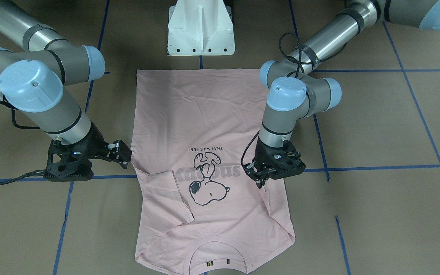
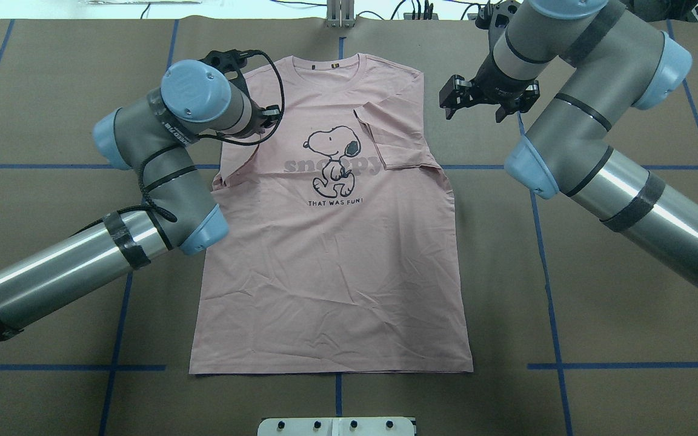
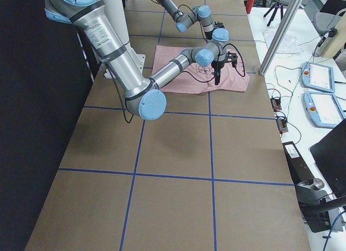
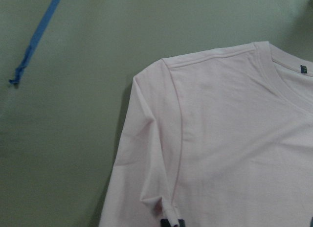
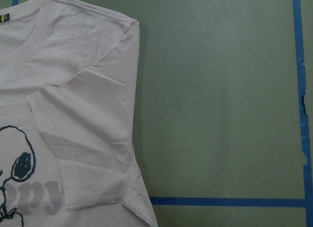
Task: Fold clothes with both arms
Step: 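Open the left gripper off the folded sleeve and raise both grippers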
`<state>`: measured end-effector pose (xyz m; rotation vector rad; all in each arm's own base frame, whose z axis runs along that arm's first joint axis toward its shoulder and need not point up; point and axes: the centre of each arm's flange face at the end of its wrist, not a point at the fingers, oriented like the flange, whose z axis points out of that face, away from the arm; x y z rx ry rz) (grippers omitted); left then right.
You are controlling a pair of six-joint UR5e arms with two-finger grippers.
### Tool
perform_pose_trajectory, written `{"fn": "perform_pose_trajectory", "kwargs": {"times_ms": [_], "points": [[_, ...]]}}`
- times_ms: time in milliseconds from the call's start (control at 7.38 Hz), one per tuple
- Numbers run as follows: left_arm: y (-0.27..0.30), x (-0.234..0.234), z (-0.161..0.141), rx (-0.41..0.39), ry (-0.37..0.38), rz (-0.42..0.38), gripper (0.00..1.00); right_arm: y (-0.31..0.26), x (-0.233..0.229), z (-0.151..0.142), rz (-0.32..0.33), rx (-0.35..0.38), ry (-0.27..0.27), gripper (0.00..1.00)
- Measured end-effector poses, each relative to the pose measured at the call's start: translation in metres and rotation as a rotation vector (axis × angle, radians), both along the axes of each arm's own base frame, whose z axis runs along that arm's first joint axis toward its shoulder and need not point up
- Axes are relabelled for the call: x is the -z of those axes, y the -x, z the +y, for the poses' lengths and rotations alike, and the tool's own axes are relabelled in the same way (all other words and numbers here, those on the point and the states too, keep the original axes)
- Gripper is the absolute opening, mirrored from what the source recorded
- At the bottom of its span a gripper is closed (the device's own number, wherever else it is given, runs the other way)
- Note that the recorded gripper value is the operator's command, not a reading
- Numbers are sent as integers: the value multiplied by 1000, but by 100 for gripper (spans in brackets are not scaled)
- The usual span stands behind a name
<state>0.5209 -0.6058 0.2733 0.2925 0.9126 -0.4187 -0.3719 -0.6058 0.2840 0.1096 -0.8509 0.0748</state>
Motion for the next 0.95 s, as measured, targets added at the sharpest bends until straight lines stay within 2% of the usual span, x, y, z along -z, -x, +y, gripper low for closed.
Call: {"fn": "perform_pose_trajectory", "kwargs": {"times_ms": [678,813,949], "points": [[-20,24,-15,16,-8,50,0,3,0,3,-1,0,4,100],[-20,29,-16,19,-9,60,30,5,-1,4,0,2,5,100],[-23,29,-17,20,-13,69,99,6,-2,5,1,4,7,100]]}}
